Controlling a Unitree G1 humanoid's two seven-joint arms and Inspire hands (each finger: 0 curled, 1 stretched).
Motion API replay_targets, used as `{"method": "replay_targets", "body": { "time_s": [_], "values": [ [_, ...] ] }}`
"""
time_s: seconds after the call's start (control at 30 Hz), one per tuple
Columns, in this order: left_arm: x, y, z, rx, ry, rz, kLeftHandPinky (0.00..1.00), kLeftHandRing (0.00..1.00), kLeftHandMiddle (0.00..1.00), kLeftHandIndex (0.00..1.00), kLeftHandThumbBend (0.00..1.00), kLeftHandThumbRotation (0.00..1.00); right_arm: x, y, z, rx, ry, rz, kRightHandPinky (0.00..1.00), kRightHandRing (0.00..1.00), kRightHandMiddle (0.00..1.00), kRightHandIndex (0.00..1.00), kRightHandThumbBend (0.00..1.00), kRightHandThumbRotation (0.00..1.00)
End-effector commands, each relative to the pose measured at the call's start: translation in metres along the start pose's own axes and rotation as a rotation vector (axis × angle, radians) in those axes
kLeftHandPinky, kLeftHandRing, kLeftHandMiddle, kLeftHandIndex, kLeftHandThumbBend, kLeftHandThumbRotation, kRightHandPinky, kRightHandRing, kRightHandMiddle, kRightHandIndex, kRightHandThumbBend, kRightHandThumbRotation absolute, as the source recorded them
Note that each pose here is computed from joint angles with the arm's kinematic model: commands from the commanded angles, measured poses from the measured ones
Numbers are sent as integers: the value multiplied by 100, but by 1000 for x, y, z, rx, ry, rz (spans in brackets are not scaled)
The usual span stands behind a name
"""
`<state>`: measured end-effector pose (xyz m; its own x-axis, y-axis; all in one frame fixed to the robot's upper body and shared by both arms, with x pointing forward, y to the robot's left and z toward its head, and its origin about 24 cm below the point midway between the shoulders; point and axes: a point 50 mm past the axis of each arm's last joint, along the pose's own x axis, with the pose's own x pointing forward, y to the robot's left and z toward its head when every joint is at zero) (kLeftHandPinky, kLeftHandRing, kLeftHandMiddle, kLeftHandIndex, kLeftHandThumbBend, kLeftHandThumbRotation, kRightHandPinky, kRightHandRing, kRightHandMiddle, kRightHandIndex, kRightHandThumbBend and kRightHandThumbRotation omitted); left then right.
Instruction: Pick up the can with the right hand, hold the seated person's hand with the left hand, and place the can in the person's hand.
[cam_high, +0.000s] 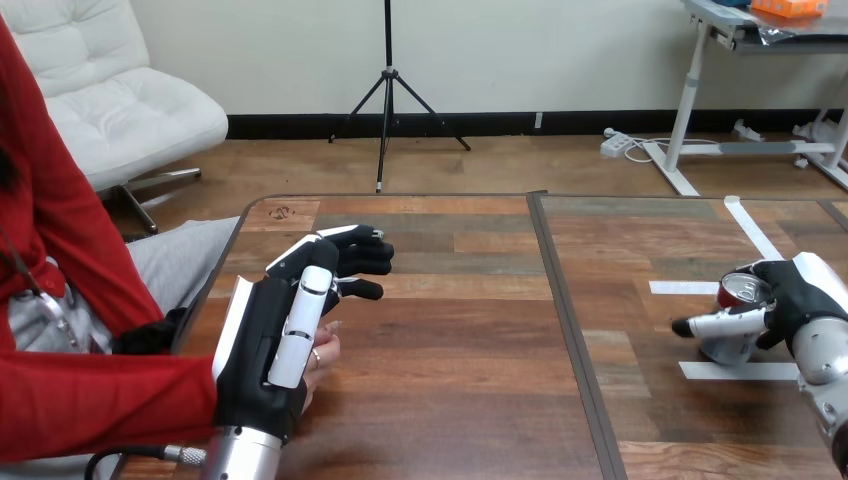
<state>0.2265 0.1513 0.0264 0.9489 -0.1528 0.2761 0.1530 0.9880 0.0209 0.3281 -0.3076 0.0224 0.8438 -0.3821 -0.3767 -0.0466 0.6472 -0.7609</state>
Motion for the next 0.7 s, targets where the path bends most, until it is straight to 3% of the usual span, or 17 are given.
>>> {"method": "replay_targets", "body": {
  "time_s": [0.0,0.33,0.67],
  "values": [
    [18,2,18,15,-107,-13,58,66,66,64,45,97,0,0,5,-18,-17,-25,50,55,59,59,96,1],
    [18,2,19,22,-109,-11,56,65,65,62,44,98,0,2,4,-31,-26,-38,48,51,54,48,88,0],
    [18,4,19,25,-105,-4,55,64,64,61,46,98,-1,3,4,-32,-38,-42,43,46,49,43,87,0]
  ]
}}
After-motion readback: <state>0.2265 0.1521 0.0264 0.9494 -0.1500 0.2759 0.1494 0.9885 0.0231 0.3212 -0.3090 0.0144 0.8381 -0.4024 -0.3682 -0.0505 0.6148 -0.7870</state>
